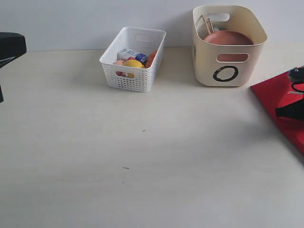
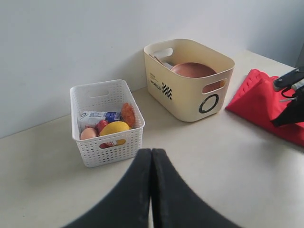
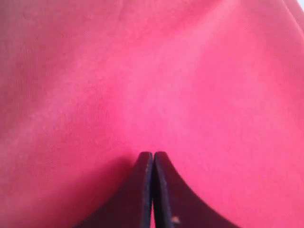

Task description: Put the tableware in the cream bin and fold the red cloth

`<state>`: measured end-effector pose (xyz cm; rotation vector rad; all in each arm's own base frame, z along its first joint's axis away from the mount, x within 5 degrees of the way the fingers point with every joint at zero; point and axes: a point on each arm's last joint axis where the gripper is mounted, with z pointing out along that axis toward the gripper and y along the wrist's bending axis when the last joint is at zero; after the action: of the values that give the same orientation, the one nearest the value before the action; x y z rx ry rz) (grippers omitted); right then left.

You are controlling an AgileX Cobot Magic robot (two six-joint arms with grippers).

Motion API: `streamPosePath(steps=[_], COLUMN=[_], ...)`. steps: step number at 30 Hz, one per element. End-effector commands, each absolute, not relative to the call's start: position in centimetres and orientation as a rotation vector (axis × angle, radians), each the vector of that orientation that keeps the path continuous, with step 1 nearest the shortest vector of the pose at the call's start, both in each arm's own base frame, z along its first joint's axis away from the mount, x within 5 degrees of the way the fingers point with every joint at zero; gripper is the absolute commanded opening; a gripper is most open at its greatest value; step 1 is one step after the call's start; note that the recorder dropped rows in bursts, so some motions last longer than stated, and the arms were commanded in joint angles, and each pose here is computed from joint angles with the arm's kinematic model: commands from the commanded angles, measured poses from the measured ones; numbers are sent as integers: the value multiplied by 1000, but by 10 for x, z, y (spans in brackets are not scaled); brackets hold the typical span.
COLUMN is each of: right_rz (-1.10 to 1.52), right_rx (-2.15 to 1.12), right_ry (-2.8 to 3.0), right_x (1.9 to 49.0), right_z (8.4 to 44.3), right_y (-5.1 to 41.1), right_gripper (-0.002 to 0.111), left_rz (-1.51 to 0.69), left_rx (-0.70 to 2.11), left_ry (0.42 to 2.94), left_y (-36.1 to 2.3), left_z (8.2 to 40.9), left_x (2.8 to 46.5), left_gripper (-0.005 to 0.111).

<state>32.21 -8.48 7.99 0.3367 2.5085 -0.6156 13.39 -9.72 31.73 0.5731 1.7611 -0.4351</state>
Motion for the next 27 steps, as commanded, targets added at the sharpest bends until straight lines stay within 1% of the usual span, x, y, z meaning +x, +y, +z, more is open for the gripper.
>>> streamPosePath(steps=[1,6,11,16,18,21,27], right_rz=[-395,-392,-435,-306,-293,-353,-499], right_rx=[253,241,208,133,147,267,349], right_ry=[2560,2523,2510,2494,2465,2384,2330], right_x=[350,379,396,418,422,423,399], right_z=[69,61,52,54,64,92,146], right_y=[-73,-77,-84,-78,-78,-87,-106], right_gripper=[0,0,0,0,0,0,0], left_rz=[-434,-433,-437,-439,-439,-439,-439], left_rx=[568,569,565,562,562,562,562], left_ry=[1772,1775,1776,1777,1777,1777,1777], left_y=[-96,-96,-96,-96,-96,-96,-96], left_z=[316,315,315,315,315,315,315], left_x=[134,134,134,134,134,134,134], left_gripper=[0,0,0,0,0,0,0])
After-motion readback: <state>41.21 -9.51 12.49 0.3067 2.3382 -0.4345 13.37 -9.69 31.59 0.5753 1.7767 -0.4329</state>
